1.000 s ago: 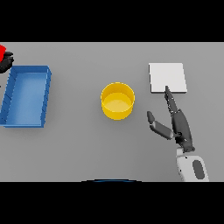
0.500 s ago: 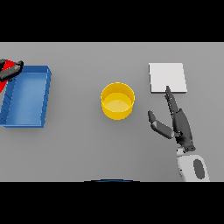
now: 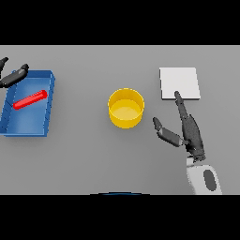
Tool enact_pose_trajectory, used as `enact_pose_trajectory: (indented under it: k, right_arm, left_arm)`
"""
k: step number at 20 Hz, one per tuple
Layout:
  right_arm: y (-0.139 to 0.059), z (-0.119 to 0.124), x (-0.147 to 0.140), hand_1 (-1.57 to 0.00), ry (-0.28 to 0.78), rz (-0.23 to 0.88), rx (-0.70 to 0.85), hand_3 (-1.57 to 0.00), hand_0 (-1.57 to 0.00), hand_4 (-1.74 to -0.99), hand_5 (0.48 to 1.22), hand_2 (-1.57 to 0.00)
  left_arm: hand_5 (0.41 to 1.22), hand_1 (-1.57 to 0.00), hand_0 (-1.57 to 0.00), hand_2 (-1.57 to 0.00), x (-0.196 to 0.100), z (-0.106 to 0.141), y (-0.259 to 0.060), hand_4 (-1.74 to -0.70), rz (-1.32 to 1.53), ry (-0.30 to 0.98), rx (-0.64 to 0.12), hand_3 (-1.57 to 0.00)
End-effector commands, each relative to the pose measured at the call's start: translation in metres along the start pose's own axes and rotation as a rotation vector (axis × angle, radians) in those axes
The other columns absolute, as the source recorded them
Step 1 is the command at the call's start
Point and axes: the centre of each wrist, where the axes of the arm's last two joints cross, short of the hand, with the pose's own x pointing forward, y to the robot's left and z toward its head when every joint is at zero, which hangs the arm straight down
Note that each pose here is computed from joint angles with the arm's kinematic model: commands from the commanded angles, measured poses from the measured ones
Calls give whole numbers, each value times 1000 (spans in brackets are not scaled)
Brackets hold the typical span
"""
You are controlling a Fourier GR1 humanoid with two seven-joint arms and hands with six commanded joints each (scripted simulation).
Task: Pick up the red beaker and tilt it to pour out 1 green nut into yellow bowl. Pick up the yellow bowl and place it on the metallic measuring scale.
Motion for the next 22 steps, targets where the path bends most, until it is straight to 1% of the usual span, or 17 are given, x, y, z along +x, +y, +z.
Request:
enact_pose_trajectory:
  k: [1, 2, 3, 4, 5, 6, 7, 8, 10, 11, 12, 13, 14, 17, 18, 20, 22]
  right_arm:
    - [-1, 2, 0, 1, -11, 23, 29, 1, 1, -1115, 638, 1]
    - [-1, -5, 4, 1, -41, 45, 72, 1, 1, -1087, 649, 1]
    - [-6, -8, 6, 1, -71, 81, 118, 1, 1, -1080, 662, 1]
    - [-10, -15, 9, 1, -75, 143, 171, 1, 1, -1088, 665, 1]
    - [-9, -21, 14, 1, -85, 224, 217, 1, 1, -1103, 662, 1]
    - [-13, -25, 17, 1, -88, 317, 259, 1, 1, -1122, 649, 1]
    - [-13, -34, 22, 1, -89, 382, 296, 1, 1, -1128, 637, 1]
    - [-13, -40, 26, 1, -129, 465, 341, 1, 1, -1132, 631, 1]
    - [-12, -55, 36, 1, -179, 605, 423, 1, 1, -1142, 627, 1]
    - [-12, -62, 39, 1, -195, 665, 471, 1, 1, -1150, 630, 1]
    - [-7, -68, 43, 1, -225, 715, 514, 1, 1, -1152, 632, 1]
    - [-5, -71, 46, 1, -255, 756, 557, 1, 1, -1157, 635, 1]
    - [2, -74, 47, 1, -278, 802, 602, 1, 1, -1162, 637, 1]
    - [10, -91, 46, 1, -303, 904, 699, 1, 1, -1161, 643, 1]
    - [17, -93, 47, 1, -317, 922, 736, 1, 1, -1156, 642, 1]
    - [24, -100, 46, 1, -342, 957, 795, 1, 1, -1154, 639, 1]
    - [29, -110, 46, 1, -333, 991, 848, 1, 1, -1157, 644, 1]
  left_arm:
    - [635, -46, -51, -44, 1, 1, 0, -779, 20, -15, 5, -45]
    - [644, -37, -40, -35, 2, 1, -4, -784, 43, -37, 1, -36]
    - [652, -29, -32, -28, 1, 3, -7, -786, 56, -53, 1, -29]
    - [657, -23, -25, -22, 2, 3, -7, -793, 71, -56, 3, -23]
    - [661, -18, -20, -17, -1, 3, -6, -798, 76, -59, -4, -18]
    - [666, -15, -16, -14, 3, 4, -6, -799, 77, -69, -6, -14]
    - [673, -11, -13, -11, 4, 5, -9, -800, 79, -69, -11, -11]
    - [678, -9, -10, -8, 4, 4, -13, -802, 82, -61, -18, -9]
    - [687, -5, -6, -5, 4, 5, -11, -806, 87, -51, -15, -5]
    - [688, -4, -5, -4, 4, 6, -14, -809, 92, -54, -24, -4]
    - [688, -3, -3, -3, 5, 7, -11, -811, 92, -59, -22, -3]
    - [688, -2, -3, -2, 6, 6, -12, -812, 94, -50, -23, -2]
    - [689, -2, -2, -1, 4, 5, -10, -811, 92, -42, -23, -2]
    - [691, 0, 0, 0, -1, 7, -9, -805, 89, -54, -26, 0]
    - [692, 0, 0, 0, -2, 7, -7, -805, 87, -59, -27, 0]
    - [695, 0, 0, 0, -4, 9, -7, -805, 86, -63, -23, 0]
    - [696, 1, 1, 1, -1, 8, -7, -808, 87, -61, -25, 1]
